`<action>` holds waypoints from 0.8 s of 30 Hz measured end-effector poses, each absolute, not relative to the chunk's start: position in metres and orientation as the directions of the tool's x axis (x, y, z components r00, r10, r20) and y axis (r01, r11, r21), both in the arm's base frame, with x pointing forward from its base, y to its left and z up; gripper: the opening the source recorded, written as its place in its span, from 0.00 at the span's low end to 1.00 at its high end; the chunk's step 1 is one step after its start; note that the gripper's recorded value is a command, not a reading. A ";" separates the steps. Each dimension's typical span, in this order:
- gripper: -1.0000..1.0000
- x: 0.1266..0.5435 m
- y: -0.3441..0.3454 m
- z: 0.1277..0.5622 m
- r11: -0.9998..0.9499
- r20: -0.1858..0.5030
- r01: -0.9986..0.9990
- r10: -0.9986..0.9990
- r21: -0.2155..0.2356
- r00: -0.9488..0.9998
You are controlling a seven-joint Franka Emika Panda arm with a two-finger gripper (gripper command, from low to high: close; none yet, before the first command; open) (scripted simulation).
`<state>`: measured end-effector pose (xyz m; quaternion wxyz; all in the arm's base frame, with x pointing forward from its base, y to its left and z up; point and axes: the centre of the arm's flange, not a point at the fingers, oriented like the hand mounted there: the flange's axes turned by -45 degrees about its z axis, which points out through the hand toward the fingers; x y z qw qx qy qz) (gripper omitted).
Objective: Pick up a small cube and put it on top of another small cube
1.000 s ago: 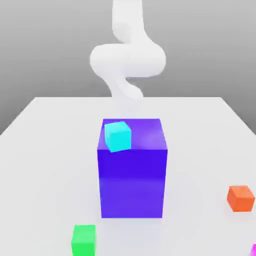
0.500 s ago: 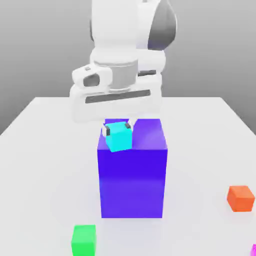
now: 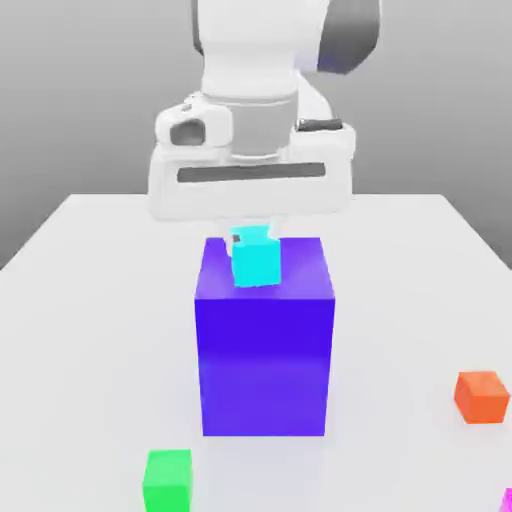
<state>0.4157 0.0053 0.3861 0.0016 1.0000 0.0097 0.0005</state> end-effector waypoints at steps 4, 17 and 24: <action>0.00 0.437 0.021 0.369 -0.991 0.003 -0.131 -0.131 0.006 0.991; 0.00 0.495 0.080 0.296 -0.818 0.009 -0.576 -0.576 0.005 0.818; 0.00 0.517 0.112 0.247 -0.636 0.006 -0.772 -0.772 0.001 0.636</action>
